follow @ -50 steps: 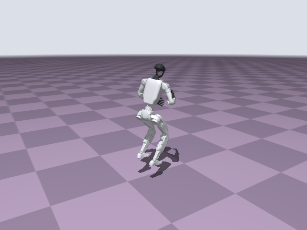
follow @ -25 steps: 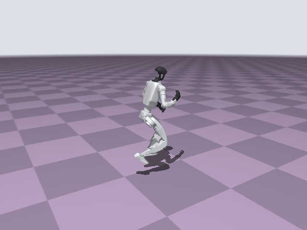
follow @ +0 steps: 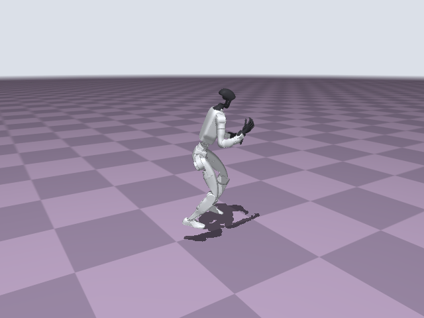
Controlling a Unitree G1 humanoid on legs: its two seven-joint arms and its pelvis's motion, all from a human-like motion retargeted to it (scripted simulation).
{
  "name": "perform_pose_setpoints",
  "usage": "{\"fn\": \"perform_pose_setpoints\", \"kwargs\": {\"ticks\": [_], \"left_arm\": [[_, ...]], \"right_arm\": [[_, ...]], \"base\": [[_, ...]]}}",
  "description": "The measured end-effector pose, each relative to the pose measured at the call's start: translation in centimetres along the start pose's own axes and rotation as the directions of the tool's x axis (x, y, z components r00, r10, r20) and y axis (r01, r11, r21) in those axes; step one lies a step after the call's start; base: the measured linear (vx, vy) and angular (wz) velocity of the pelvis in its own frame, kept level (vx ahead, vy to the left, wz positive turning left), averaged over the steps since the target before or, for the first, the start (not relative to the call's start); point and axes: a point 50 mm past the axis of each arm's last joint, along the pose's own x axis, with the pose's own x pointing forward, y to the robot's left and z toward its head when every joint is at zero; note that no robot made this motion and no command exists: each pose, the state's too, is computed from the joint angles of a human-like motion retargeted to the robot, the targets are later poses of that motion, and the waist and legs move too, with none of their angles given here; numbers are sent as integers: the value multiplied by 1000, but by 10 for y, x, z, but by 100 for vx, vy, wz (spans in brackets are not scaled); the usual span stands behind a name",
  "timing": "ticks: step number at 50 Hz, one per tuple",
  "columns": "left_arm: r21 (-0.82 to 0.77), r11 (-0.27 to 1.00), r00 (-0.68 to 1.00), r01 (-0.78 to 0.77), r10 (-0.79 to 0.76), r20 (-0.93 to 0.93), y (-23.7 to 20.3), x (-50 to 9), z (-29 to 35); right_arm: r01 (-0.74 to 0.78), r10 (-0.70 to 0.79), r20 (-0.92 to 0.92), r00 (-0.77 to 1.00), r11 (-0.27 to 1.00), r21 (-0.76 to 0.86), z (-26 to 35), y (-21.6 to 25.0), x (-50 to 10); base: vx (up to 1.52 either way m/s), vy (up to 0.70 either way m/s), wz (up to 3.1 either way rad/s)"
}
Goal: Sport exercise
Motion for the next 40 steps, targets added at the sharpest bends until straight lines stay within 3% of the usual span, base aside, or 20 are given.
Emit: {"fn": "perform_pose_setpoints", "kwargs": {"ticks": [20, 40], "left_arm": [[214, 955, 971, 205, -225, 76, -8, 60, 38], [255, 941, 962, 221, -253, 102, -29, 60, 44]], "right_arm": [[-219, 225, -260, 939, 974, 51, -55, 30, -26], [-472, 431, -308, 848, 879, -69, -52, 45, -34]], "base": [[0, -5, -66], [10, 9, -82]]}}
